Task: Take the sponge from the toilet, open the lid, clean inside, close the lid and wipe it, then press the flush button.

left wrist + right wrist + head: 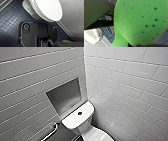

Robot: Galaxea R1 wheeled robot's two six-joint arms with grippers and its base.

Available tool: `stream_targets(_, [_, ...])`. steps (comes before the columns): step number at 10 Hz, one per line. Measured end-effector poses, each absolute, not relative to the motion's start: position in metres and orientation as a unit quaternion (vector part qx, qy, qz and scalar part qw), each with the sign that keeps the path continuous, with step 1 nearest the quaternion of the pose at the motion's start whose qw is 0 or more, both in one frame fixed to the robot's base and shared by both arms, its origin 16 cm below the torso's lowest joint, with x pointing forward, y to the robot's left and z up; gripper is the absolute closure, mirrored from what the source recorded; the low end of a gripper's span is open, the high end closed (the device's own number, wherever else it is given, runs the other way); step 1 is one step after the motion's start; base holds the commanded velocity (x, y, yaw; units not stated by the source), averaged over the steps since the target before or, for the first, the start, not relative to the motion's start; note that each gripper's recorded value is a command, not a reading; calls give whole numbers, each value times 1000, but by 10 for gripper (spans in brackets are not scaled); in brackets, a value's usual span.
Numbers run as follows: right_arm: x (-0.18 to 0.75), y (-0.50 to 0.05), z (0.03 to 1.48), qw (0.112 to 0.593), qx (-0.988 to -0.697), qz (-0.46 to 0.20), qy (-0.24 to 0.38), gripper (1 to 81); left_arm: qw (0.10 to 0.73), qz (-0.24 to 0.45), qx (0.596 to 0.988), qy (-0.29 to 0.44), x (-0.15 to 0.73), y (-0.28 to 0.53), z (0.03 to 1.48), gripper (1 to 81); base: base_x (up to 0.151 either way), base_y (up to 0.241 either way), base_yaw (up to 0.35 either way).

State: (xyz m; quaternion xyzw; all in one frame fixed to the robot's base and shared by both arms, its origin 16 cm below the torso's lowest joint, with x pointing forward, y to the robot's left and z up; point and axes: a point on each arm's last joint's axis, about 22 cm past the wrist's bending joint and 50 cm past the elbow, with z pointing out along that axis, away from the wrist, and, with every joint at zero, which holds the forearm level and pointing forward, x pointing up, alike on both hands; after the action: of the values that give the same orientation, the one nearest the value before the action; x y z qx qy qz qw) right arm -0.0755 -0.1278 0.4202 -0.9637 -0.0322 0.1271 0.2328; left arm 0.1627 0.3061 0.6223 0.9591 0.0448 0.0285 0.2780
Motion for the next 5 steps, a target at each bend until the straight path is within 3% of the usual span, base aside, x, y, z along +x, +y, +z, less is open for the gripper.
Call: stream_targets(5, [-74,-128,419,230,-964,126,-33,811,228,-6,972,61,58,306,525,811,0,0,0])
